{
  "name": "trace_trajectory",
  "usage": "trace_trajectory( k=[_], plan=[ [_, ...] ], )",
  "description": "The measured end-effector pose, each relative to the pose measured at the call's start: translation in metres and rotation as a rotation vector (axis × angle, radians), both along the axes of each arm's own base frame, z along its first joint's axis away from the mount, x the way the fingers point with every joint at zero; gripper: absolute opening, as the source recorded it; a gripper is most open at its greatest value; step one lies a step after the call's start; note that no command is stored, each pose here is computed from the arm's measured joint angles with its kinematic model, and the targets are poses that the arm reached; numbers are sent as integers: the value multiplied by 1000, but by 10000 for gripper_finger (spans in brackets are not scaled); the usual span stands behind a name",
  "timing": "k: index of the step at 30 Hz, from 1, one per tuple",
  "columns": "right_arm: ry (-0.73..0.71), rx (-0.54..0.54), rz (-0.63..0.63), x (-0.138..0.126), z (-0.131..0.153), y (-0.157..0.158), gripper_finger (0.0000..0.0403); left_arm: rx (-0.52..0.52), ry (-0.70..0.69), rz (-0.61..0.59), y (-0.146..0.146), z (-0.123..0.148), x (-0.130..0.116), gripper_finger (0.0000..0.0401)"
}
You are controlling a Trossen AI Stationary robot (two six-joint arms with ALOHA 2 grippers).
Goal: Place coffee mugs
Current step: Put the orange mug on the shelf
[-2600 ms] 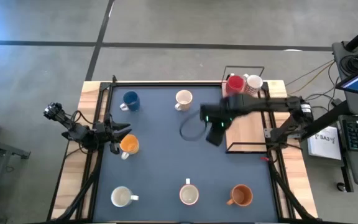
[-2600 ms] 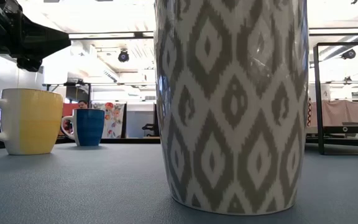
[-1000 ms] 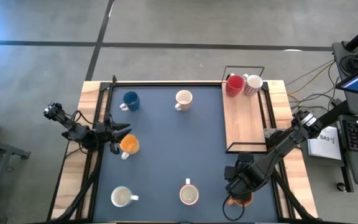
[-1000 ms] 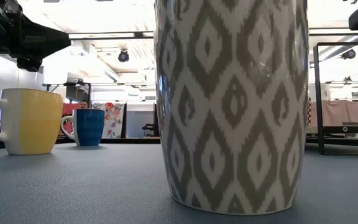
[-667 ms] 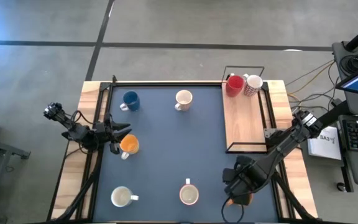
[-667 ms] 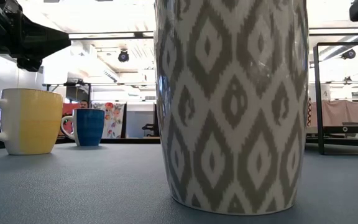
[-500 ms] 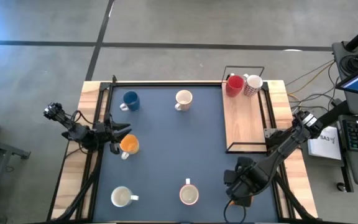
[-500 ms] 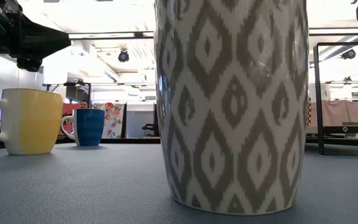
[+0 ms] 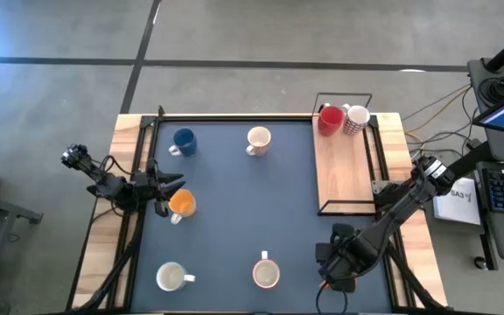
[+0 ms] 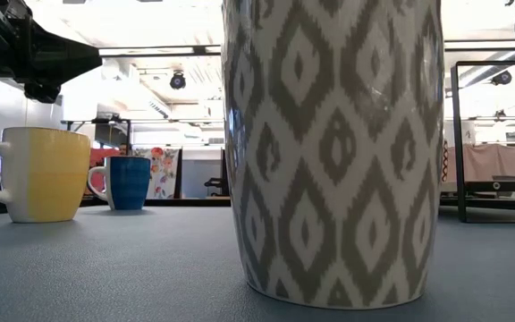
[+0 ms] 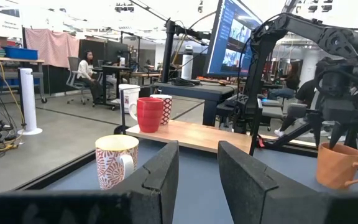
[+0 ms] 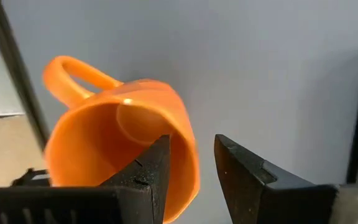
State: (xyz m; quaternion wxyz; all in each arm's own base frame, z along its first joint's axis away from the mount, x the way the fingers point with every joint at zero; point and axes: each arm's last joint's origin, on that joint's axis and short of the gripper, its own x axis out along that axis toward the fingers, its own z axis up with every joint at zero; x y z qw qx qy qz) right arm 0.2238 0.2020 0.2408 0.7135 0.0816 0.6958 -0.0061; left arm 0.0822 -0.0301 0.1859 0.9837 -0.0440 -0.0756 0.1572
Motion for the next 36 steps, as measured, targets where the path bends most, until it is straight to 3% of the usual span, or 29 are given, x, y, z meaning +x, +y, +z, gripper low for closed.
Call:
trace_trajectory(
  k=[19, 33, 36],
  plan=[
    [-72, 15, 106, 1, -25, 0, 113, 0, 0, 0, 0, 0, 0, 95],
    [-110, 33, 162, 4, -26, 2, 108, 0, 0, 0, 0, 0, 0, 95],
    [-124, 44, 161, 6, -26, 3, 91, 0, 0, 0, 0, 0, 0, 95]
  ],
)
